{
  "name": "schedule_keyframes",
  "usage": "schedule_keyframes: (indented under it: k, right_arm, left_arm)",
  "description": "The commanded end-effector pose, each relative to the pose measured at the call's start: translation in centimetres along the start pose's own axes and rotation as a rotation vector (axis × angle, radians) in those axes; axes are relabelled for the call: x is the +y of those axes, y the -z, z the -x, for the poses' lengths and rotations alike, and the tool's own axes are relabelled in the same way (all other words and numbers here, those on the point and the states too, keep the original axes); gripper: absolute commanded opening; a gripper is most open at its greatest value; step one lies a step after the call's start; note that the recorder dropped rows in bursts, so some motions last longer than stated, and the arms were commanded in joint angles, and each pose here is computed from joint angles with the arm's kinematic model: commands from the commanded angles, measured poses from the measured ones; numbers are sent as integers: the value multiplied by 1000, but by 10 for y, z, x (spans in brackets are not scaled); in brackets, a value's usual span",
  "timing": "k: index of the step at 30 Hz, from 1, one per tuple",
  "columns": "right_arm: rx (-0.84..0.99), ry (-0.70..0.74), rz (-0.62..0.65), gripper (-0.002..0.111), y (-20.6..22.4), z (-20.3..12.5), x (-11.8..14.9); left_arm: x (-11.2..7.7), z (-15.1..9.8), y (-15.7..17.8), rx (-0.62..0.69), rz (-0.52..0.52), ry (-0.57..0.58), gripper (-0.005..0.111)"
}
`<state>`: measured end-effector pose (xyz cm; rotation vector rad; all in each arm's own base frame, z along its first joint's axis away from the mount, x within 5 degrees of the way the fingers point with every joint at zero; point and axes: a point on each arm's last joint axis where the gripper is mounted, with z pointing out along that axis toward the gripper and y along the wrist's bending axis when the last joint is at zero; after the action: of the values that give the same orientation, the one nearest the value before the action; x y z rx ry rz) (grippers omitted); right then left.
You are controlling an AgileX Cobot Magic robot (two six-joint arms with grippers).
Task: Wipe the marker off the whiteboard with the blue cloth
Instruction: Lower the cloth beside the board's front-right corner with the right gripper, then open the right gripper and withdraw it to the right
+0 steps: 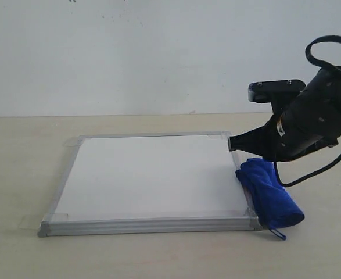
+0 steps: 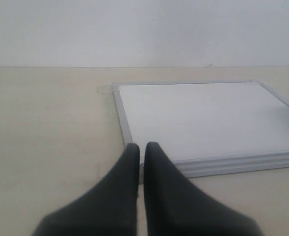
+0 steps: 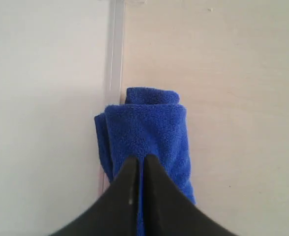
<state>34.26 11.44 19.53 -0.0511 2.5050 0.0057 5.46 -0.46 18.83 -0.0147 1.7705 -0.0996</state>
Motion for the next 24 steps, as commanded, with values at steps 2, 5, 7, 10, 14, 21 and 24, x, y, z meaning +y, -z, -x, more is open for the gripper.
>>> schedule_keyframes:
  k: [2, 5, 7, 10, 14, 21, 24]
  right_arm:
    - [58, 23, -52, 0, -6, -6, -5]
    - [119, 25, -70, 0, -23, -16, -4]
    - [154, 19, -75, 0, -33, -23, -3]
    - [199, -5, -68, 0, -46, -31, -1]
    - [225, 52, -51, 0, -57, -38, 1]
    - [63, 13, -10, 0, -3, -6, -2]
    - [-5, -4, 12, 0, 20, 3, -4]
  left_arm:
    - [0, -1, 0, -3, 1, -5, 4]
    - [0, -1, 0, -3, 1, -5, 4]
    - [0, -1, 0, -3, 1, -5, 4]
    - [0, -1, 0, -3, 1, -5, 4]
    - [0, -1, 0, -3, 1, -5, 4]
    - [0, -1, 0, -3, 1, -5, 4]
    - [0, -1, 0, -3, 1, -5, 4]
